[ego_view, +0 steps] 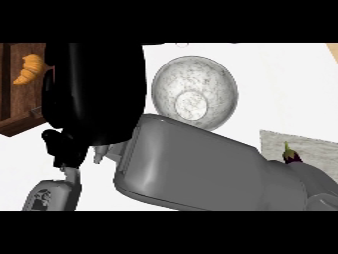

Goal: Pick the bell pepper from the placemat and place it in the bowl

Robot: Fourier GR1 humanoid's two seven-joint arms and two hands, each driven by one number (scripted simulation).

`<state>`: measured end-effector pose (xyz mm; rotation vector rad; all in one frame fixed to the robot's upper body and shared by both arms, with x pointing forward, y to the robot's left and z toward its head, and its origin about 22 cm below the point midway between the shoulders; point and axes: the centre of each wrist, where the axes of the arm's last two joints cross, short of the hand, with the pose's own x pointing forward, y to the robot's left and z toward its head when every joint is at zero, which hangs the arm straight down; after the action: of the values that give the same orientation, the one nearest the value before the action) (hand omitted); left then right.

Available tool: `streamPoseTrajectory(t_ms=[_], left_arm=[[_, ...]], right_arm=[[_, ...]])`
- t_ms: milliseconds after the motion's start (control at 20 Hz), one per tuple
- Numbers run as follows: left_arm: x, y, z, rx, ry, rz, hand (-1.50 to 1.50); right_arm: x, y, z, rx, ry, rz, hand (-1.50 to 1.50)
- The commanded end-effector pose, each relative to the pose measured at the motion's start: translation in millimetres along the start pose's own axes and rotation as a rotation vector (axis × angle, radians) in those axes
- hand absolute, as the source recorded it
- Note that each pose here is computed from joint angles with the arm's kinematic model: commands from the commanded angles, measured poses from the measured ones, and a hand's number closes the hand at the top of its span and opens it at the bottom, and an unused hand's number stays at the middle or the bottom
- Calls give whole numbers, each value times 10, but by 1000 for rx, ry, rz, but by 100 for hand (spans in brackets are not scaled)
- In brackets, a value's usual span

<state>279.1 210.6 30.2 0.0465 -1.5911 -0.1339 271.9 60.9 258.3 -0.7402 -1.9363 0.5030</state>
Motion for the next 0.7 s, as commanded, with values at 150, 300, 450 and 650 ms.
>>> streamPoseTrajectory(t_ms=[150,300,450,650], left_arm=[[6,73,47,20,-18,2,0],[74,124,29,0,5,8,0],[110,95,135,16,-4,0,0],[16,67,-30,30,-2,5,0]], right_arm=[[-195,150,-360,-6,218,195,150],[-566,215,-524,-13,232,363,150],[-674,76,-614,-1,255,371,150],[-1183,294,-567,-35,295,376,150]])
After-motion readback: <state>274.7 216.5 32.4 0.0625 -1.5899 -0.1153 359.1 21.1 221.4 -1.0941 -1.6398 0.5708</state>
